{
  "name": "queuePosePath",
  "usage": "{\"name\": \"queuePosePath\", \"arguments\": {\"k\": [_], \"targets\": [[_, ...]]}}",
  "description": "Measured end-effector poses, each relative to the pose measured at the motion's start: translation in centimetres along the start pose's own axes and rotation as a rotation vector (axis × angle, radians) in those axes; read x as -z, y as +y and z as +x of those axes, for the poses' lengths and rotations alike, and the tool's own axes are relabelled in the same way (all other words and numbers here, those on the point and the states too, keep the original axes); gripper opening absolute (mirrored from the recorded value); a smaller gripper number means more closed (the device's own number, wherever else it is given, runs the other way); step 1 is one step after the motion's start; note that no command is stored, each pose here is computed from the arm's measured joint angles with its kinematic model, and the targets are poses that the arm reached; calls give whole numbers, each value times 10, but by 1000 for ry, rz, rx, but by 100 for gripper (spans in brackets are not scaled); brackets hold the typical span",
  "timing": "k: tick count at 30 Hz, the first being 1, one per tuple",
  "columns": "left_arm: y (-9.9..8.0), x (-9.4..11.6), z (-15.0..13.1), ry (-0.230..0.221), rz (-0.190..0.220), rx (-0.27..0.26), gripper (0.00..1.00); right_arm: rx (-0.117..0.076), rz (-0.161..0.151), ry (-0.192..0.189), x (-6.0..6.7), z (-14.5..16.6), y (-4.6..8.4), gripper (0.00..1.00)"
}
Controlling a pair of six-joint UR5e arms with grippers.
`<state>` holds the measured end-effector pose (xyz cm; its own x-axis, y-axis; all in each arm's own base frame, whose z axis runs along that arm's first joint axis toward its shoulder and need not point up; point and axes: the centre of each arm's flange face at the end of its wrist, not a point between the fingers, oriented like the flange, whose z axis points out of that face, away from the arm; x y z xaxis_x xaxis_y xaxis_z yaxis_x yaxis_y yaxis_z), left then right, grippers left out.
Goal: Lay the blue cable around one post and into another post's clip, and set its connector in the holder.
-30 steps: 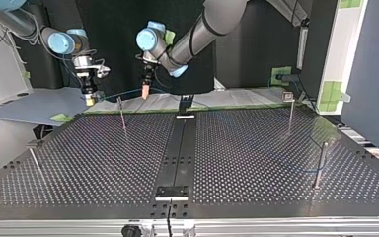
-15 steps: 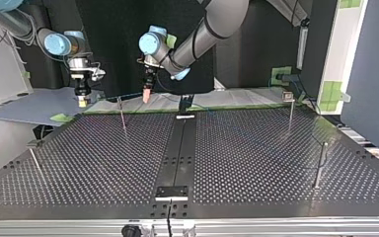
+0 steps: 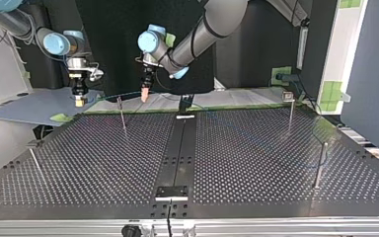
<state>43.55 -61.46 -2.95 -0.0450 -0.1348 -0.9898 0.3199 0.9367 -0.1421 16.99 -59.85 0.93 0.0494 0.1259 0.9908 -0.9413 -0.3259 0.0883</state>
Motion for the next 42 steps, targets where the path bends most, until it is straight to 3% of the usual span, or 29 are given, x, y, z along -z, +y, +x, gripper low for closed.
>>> {"name": "queuePosePath", "arguments": {"k": [7,14,20,42], "targets": [[0,0,0,1,1,0,2,-12,-22,-22,8,-22,7,0],[0,-1,0,0,1,-1,2,-52,-54,-17,6,-28,27,0],[2,-2,1,-2,2,-2,2,-71,-72,-6,4,-28,40,0],[-5,7,16,11,19,-10,2,-66,-66,-13,5,-32,38,0]]}}
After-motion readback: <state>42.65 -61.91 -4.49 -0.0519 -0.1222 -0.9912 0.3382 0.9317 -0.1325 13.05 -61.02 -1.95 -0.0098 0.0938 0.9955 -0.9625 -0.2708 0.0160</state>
